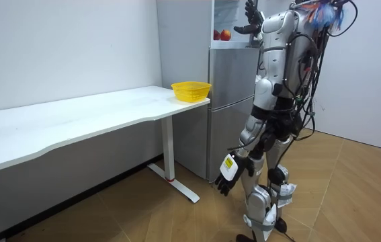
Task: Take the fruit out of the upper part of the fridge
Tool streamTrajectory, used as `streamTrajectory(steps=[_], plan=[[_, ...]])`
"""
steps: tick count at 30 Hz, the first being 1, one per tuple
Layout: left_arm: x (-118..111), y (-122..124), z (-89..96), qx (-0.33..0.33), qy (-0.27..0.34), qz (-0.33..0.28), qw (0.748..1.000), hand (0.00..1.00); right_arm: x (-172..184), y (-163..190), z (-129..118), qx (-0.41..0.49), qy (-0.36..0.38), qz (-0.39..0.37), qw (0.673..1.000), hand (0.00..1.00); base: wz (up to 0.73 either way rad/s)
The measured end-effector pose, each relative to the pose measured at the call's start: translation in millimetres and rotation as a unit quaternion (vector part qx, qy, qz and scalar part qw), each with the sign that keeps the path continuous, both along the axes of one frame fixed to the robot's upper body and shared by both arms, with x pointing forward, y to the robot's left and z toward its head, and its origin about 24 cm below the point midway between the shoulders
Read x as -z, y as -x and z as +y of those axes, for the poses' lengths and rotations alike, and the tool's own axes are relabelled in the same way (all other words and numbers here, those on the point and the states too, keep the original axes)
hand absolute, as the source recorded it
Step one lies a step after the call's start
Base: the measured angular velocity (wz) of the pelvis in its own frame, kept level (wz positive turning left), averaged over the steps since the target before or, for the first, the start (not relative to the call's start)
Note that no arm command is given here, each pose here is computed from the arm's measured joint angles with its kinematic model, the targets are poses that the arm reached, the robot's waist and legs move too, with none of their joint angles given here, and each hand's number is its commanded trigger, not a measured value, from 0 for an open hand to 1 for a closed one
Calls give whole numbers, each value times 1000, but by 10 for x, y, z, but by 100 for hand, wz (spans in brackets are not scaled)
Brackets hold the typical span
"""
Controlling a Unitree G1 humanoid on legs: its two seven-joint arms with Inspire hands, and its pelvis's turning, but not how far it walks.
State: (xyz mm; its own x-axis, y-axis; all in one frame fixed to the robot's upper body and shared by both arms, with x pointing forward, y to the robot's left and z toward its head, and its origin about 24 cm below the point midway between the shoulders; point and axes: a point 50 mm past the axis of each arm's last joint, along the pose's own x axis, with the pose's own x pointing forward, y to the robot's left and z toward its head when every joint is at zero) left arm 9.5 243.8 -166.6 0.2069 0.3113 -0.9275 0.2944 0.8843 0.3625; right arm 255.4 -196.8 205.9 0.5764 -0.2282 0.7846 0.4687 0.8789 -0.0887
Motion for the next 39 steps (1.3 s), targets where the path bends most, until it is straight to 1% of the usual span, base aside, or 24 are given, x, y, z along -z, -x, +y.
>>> streamTrajectory(steps=[3, 5, 11, 16, 25, 28, 33, 39], plan=[[1, -20, 2, 4, 1, 4, 1000, 0, -33, -24, -56, 1, -17, -2, 1000, 0, 14], [3, -20, -6, 12, 0, 7, 1000, 0, -39, -89, -108, 3, -30, 12, 999, 0, -2], [-5, -70, -2, 20, 3, 9, 1000, 0, -106, -249, -126, 7, -18, 33, 999, 0, 8], [-10, -63, 7, 14, 10, 10, 1000, 0, -116, -422, -208, 18, -21, 58, 998, 0, 10], [-20, -47, 30, -4, 13, 11, 1000, 0, -120, -552, -321, 12, -33, 93, 995, 0, 6], [-26, -85, 44, -6, 11, 7, 1000, 0, -117, -577, -327, 8, -41, 101, 994, 0, 8], [-42, -180, 55, -2, 10, -9, 1000, 0, -122, -716, -378, 12, -56, 124, 991, 0, 3], [-55, -184, 100, -2, 2, -8, 1000, 0, -114, -759, -458, 32, -20, 147, 988, 0, 4]])
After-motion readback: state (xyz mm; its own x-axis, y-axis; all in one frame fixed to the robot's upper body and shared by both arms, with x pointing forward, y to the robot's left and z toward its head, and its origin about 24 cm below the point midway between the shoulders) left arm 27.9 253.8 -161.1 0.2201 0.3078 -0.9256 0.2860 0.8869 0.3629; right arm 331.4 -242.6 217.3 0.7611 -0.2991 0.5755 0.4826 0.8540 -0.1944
